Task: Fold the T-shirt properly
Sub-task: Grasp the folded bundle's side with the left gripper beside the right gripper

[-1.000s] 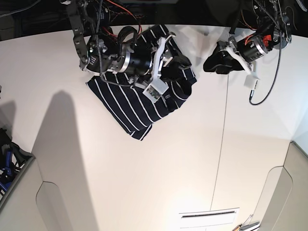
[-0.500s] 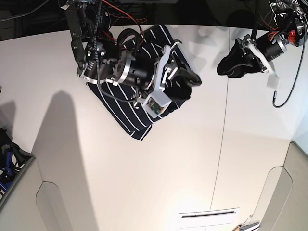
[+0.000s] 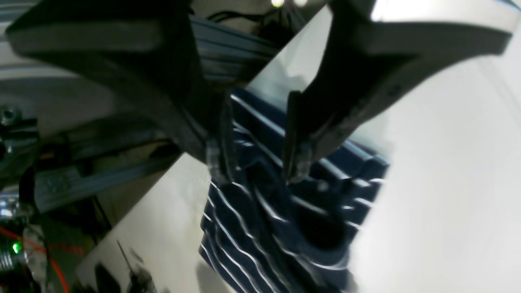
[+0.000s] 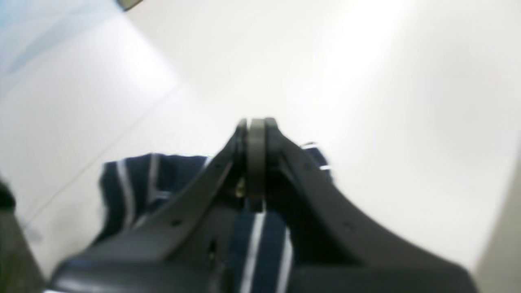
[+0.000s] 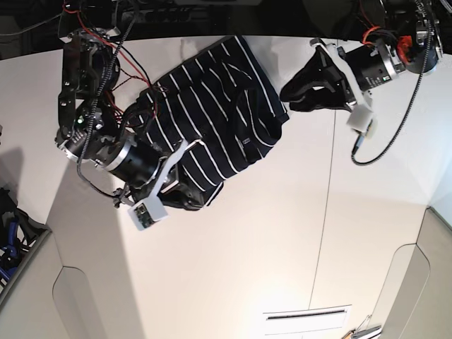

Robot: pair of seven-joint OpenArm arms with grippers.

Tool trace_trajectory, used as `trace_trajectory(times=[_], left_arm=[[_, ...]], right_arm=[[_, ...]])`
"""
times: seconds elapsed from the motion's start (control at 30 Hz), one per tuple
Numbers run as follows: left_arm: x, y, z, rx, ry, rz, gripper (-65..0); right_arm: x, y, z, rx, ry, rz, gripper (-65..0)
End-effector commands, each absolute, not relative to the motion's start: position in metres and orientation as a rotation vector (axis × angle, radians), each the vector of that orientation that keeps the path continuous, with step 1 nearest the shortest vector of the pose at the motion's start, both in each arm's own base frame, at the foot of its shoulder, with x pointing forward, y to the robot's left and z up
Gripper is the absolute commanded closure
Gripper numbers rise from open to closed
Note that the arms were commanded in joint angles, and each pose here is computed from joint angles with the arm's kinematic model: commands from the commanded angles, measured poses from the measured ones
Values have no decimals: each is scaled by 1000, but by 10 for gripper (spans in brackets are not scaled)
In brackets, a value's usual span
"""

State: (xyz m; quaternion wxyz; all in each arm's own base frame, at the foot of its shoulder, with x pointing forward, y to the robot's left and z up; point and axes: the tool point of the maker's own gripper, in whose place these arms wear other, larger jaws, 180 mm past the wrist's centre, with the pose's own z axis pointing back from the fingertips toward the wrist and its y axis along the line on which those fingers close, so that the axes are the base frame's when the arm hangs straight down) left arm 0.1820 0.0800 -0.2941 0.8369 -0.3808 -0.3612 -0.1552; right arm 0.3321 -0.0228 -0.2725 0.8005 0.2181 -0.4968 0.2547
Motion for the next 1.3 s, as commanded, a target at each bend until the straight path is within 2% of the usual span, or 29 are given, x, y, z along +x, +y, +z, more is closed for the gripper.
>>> trace_trajectory(times=[0.0,0.23,0.47,0.77,1.27], left_arm=[[183,70,-285,-836,-799,-356,-205],[167,14,-303,-864,-732,-473,-205],[166,-17,-304,-873,-754,-492,-205],[156,-15,-336,-895,-658,-415,-205],[143,-10,-376,-897,-542,-342,-206]], right_arm=[[339,-26,-259,477,-1125,540,0],[347,-45,-290,457,-1074,502,0],[363,-53,-320,463,-1038,444,0],[387,-56,-322,482,-1026,414,0],[376,-45,-332,524,-985,420,0]])
